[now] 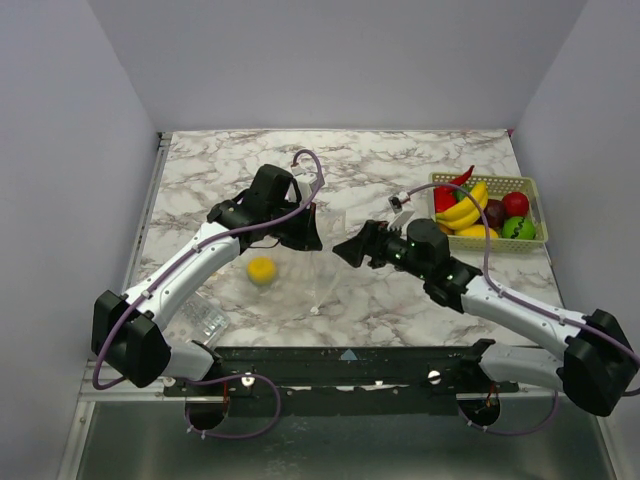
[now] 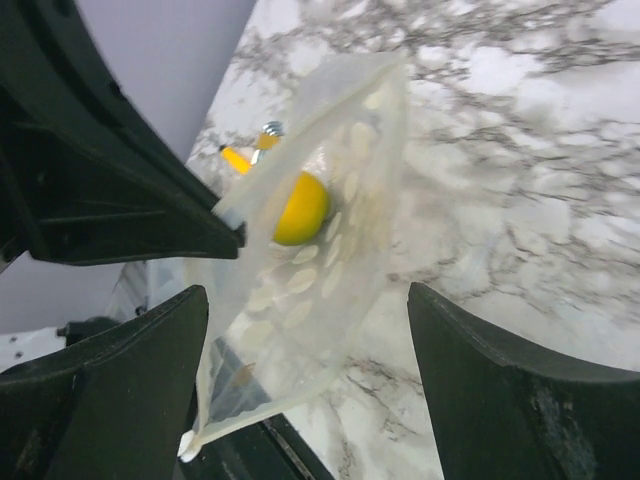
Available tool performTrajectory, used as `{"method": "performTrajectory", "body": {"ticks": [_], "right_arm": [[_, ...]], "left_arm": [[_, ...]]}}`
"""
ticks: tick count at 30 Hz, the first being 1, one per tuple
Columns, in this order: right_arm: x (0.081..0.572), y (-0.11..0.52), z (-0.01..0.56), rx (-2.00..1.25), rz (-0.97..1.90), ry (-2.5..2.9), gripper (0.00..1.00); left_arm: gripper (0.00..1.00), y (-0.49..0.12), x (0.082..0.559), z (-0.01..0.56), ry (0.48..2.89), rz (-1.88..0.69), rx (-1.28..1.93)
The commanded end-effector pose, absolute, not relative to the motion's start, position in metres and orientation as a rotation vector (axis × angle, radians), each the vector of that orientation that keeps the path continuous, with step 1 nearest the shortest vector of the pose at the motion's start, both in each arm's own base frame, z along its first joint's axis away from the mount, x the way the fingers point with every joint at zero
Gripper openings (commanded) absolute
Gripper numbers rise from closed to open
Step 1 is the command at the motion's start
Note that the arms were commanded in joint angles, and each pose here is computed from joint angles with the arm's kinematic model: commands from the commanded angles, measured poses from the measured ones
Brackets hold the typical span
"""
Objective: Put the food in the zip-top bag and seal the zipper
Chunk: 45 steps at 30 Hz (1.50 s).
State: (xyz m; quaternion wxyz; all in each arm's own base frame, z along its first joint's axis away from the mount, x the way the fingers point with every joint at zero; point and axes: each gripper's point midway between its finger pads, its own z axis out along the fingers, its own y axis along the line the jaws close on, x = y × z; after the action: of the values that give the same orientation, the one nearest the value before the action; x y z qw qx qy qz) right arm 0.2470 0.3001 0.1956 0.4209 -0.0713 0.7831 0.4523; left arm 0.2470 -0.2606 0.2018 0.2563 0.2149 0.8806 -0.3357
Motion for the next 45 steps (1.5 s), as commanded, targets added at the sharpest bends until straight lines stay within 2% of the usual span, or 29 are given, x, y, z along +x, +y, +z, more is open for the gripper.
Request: {"method": "performTrajectory", "body": {"ticks": [1, 6, 10, 15, 21, 30, 37, 45], "right_arm": [[0.272, 0.258, 0.198, 0.0, 0.845, 1.971, 0.83], [0.293, 0.196, 0.191, 0.185, 0.528, 2.023, 0.82], [0.322, 0.109, 0.189, 0.485, 0.321, 2.015, 0.82], [0.333, 0.0, 0.194, 0.856, 0.037, 1.889, 0.79], [0.344, -0.078, 0.203, 1.005, -0.269, 1.801, 0.79], [0.363, -0.151, 0.169, 1.069, -0.475, 1.921, 0.86], [0.385, -0.173, 0.131, 1.052, -0.467, 2.073, 0.88], [0.385, -0.187, 0.091, 1.082, -0.511, 2.171, 0.87]], "left_arm": [[0.0, -0.261, 0.244, 0.211, 2.353, -0.944, 0.594], [0.0, -0.261, 0.243, 0.211, 2.352, -0.949, 0.595], [0.0, -0.262, 0.243, 0.211, 2.355, -0.954, 0.595], [0.0, -0.262, 0.242, 0.215, 2.342, -0.956, 0.597], [0.0, -0.263, 0.24, 0.217, 2.336, -0.976, 0.599], [0.0, -0.266, 0.233, 0.224, 2.316, -1.031, 0.613], [0.0, -0.269, 0.23, 0.226, 2.31, -1.068, 0.617], [0.0, -0.27, 0.23, 0.224, 2.315, -1.072, 0.619]]}}
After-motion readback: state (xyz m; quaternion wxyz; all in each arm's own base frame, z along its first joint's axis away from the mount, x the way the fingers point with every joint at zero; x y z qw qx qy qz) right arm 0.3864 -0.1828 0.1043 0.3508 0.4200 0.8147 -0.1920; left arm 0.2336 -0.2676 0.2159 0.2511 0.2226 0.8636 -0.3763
